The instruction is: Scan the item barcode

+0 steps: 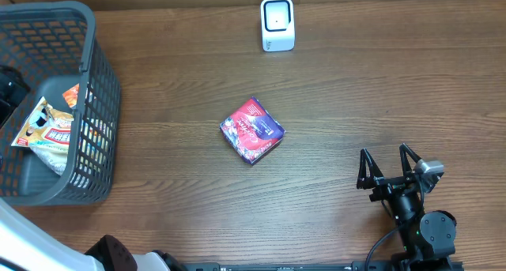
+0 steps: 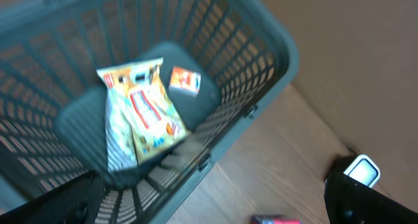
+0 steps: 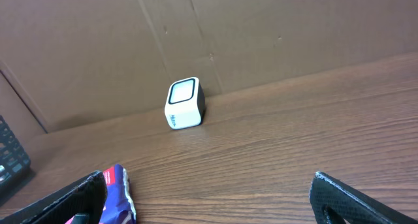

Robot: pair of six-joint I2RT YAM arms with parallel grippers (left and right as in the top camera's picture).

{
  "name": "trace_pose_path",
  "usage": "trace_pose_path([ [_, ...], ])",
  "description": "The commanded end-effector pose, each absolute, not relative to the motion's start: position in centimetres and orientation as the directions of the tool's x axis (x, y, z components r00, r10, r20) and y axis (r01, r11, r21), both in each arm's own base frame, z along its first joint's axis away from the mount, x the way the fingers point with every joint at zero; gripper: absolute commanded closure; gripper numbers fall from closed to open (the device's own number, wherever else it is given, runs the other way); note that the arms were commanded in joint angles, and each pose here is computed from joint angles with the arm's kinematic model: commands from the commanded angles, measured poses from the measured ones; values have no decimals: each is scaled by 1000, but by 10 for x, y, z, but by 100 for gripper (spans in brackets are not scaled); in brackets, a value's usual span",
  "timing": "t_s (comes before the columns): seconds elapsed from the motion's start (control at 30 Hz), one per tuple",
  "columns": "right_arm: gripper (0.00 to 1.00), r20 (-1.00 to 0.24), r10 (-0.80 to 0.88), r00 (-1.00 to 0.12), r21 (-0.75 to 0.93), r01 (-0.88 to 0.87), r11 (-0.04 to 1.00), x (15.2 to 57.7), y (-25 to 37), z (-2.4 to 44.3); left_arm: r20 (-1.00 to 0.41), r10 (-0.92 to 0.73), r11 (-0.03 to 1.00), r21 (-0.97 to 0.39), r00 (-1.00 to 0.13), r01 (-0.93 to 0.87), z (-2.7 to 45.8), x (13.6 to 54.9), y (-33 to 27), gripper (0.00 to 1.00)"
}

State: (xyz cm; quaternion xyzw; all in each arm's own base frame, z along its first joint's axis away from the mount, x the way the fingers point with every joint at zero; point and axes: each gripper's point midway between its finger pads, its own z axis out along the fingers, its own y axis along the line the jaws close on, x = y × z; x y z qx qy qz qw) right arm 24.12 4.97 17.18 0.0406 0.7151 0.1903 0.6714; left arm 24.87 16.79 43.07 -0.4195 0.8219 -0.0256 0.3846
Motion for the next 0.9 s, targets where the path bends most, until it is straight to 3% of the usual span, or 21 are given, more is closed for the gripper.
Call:
trace_pose_path([
  [0.0,0,-945,314,-90,326,-194,925,242,49,170,-522,-739,659,-427,-427,-619,409,263,155,0],
  [0.17,0,-945,314,-90,326,-194,925,242,49,170,-432,-765,643,-476,-478,-600,388,272,146,0],
  [0.47,0,-945,321,-59,326,-143,935,243,39,173,-465,-757,647,-437,-458,-625,386,275,161,0],
  [0.7,0,-831,555,-30,516,-413,751,228,74,227,-444,-765,639,-434,-466,-636,383,271,158,0],
  [0.87,0,-820,554,144,388,-572,723,204,82,286,-444,-765,639,-434,-466,-635,383,271,158,0],
])
